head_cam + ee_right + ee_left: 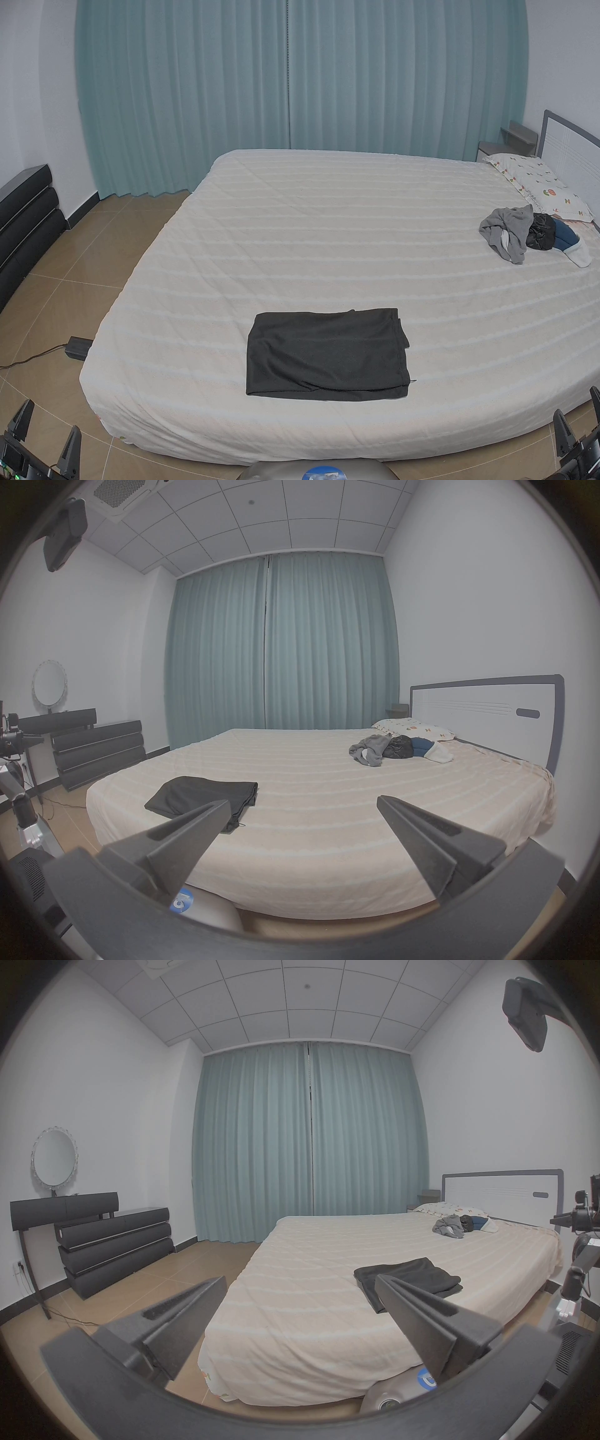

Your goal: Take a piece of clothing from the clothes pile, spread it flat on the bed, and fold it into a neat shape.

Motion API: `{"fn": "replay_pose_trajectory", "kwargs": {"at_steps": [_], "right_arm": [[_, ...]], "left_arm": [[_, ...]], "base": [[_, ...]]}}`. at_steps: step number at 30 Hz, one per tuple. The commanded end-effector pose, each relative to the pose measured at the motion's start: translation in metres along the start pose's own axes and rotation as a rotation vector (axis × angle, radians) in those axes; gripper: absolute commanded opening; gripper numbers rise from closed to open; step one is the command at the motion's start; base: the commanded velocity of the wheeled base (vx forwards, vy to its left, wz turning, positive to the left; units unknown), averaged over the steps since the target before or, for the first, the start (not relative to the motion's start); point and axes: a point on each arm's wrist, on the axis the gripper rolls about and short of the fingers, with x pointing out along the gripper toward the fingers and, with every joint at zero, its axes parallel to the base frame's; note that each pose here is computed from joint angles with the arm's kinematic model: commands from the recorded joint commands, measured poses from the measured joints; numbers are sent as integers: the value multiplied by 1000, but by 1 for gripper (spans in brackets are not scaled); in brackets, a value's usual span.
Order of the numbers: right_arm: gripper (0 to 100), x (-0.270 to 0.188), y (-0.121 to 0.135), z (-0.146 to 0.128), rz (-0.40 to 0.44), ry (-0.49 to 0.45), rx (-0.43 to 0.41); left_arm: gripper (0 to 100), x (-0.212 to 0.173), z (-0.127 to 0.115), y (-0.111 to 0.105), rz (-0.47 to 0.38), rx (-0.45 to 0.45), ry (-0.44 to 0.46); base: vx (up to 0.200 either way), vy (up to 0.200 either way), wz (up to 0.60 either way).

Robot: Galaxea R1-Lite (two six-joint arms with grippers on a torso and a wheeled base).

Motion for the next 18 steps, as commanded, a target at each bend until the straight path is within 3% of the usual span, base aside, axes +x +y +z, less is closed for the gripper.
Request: {"fn": "replay_pose_trajectory", "kwargs": {"at_steps": [1, 18], "right_arm": [[100, -1, 0, -1, 0, -10, 0], [100, 0, 0, -1, 9, -13, 9]], "left_arm": [[100, 0, -4, 0, 0, -1, 0], [100, 0, -5, 0, 11, 7, 3]], "base": [[0, 0, 0], [0, 0, 0]]}}
